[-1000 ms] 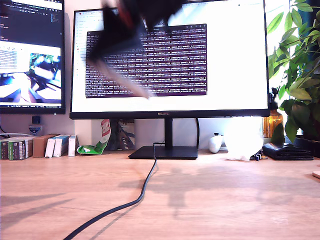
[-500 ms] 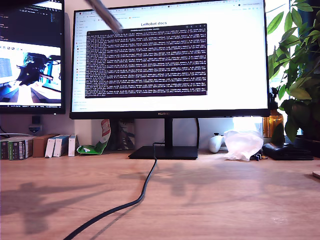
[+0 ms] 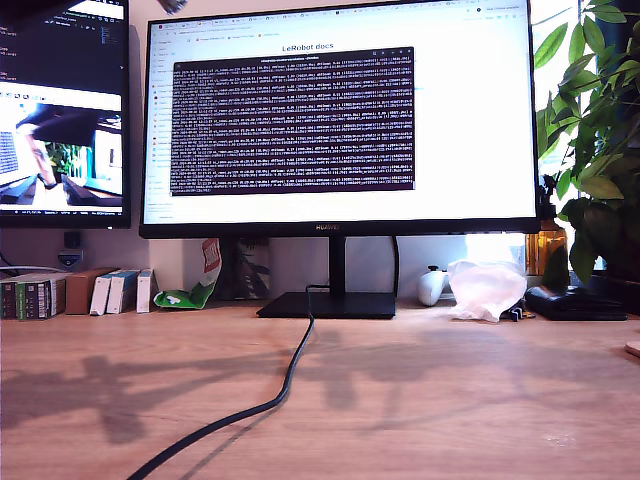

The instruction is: Pick the metallic laser pointer with your right arm, pass it to your left arm, then place it down to the left side of the table

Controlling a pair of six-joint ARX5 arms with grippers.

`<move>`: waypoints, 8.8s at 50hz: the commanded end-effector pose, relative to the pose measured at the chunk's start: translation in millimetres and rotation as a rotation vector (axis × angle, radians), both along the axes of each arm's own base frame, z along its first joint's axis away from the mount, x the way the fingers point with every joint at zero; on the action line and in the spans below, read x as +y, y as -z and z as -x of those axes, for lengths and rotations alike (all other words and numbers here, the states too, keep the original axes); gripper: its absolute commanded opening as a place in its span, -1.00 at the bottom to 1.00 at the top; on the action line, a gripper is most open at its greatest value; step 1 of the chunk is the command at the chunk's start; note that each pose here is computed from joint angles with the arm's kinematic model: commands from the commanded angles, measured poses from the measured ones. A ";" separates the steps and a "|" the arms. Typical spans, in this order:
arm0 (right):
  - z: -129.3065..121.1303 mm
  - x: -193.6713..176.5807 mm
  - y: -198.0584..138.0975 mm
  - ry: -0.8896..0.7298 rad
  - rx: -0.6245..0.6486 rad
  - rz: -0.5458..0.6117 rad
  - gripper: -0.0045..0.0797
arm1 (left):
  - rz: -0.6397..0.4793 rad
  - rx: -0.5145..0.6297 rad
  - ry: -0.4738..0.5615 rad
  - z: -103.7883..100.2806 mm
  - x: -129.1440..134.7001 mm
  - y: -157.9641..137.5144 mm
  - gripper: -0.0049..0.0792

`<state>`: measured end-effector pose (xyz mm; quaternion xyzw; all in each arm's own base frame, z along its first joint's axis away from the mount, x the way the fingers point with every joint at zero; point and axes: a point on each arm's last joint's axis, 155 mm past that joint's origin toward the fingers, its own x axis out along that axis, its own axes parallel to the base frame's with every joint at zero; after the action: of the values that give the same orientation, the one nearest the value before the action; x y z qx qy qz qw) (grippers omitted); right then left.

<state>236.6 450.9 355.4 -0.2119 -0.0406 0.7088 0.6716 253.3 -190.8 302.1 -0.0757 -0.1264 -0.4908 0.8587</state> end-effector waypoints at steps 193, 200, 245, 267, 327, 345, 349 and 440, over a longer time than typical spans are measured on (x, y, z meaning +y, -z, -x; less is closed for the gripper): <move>-99.7 -396.5 44.4 1.508 0.097 -0.082 -0.92 | -0.608 0.772 -0.335 -34.2 91.4 156.8 -0.93; -74.4 -401.8 63.5 1.499 0.071 -0.075 -0.92 | -0.643 0.926 -0.303 -16.9 93.6 181.6 -0.93; -34.4 -398.3 66.9 1.417 -0.009 -0.103 -0.92 | -0.793 1.649 -0.139 21.0 102.1 290.9 -0.93; -33.3 -392.8 66.8 1.387 -0.003 -0.106 -0.92 | -0.848 1.597 -0.207 9.8 113.7 295.8 -0.36; -36.5 -441.1 50.1 1.669 0.079 -0.310 -0.90 | -0.697 1.112 -0.545 -135.7 125.0 145.6 -0.91; -23.6 -481.7 52.3 1.792 -0.012 -0.278 -0.76 | -0.643 0.851 -0.722 -138.8 144.6 72.0 -0.91; -24.0 -487.8 58.4 1.811 -0.019 -0.294 -0.76 | -0.634 0.816 -0.751 -132.7 148.8 67.2 -0.91; 2.1 -478.1 134.3 1.738 0.144 -0.520 -0.72 | -0.265 0.425 -0.960 -14.6 166.3 93.7 -0.91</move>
<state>232.8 -29.5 232.9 0.0382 0.0084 -0.0720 0.9966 269.3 -24.7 210.1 0.0029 0.1022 -0.0317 0.9943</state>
